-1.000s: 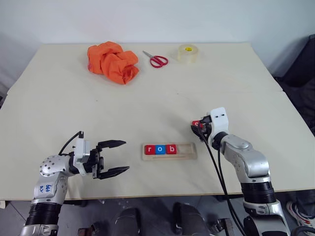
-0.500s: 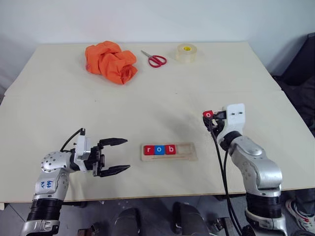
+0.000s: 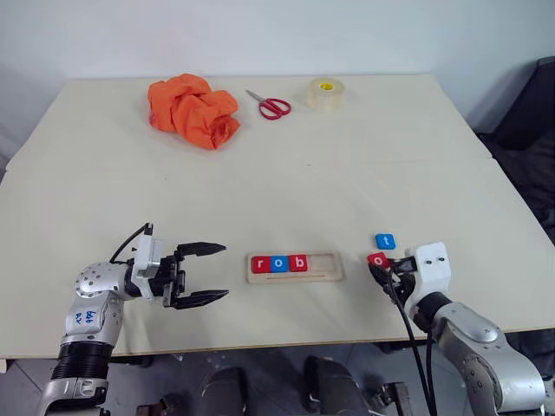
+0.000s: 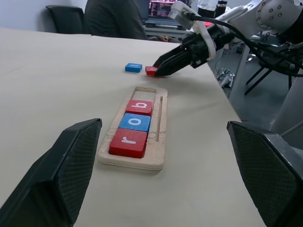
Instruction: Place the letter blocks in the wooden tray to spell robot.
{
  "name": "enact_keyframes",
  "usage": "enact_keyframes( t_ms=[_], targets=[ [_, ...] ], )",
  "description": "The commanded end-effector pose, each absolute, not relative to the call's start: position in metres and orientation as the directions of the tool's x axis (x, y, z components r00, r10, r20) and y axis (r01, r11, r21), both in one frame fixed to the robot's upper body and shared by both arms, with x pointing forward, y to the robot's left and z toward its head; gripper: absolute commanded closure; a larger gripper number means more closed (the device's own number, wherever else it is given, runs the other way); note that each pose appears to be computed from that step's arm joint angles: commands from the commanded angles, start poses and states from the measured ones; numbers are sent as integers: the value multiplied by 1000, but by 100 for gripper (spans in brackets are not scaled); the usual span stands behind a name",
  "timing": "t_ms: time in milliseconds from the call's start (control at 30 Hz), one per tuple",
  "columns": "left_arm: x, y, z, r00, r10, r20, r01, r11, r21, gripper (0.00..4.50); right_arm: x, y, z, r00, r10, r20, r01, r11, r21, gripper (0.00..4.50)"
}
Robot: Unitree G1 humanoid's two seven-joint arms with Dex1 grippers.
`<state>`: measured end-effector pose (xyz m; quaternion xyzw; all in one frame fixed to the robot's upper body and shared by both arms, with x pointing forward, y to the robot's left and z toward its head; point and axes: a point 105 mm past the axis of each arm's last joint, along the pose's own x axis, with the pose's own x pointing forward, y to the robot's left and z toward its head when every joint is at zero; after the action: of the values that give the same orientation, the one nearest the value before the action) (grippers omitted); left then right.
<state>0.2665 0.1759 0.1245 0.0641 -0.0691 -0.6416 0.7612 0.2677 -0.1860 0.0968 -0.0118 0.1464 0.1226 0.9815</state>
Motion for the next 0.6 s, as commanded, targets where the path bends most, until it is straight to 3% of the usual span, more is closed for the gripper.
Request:
enact_keyframes(
  t_ms=[33,233,333,600],
  targets=[
    [265,176,130,155,-988,23,965,157,212,0,265,-183,106,942,225,-251,-227,974,20,305],
    [263,178,130,156,-988,22,965,157,211,0,266,-183,114,948,235,-214,-238,971,13,100],
    [261,179,130,146,-989,21,967,147,208,0,264,-180,123,933,302,-197,-310,951,-11,4],
    [255,195,133,129,-992,4,966,126,228,0,259,-180,144,779,565,-273,-618,765,-183,4]
  ],
)
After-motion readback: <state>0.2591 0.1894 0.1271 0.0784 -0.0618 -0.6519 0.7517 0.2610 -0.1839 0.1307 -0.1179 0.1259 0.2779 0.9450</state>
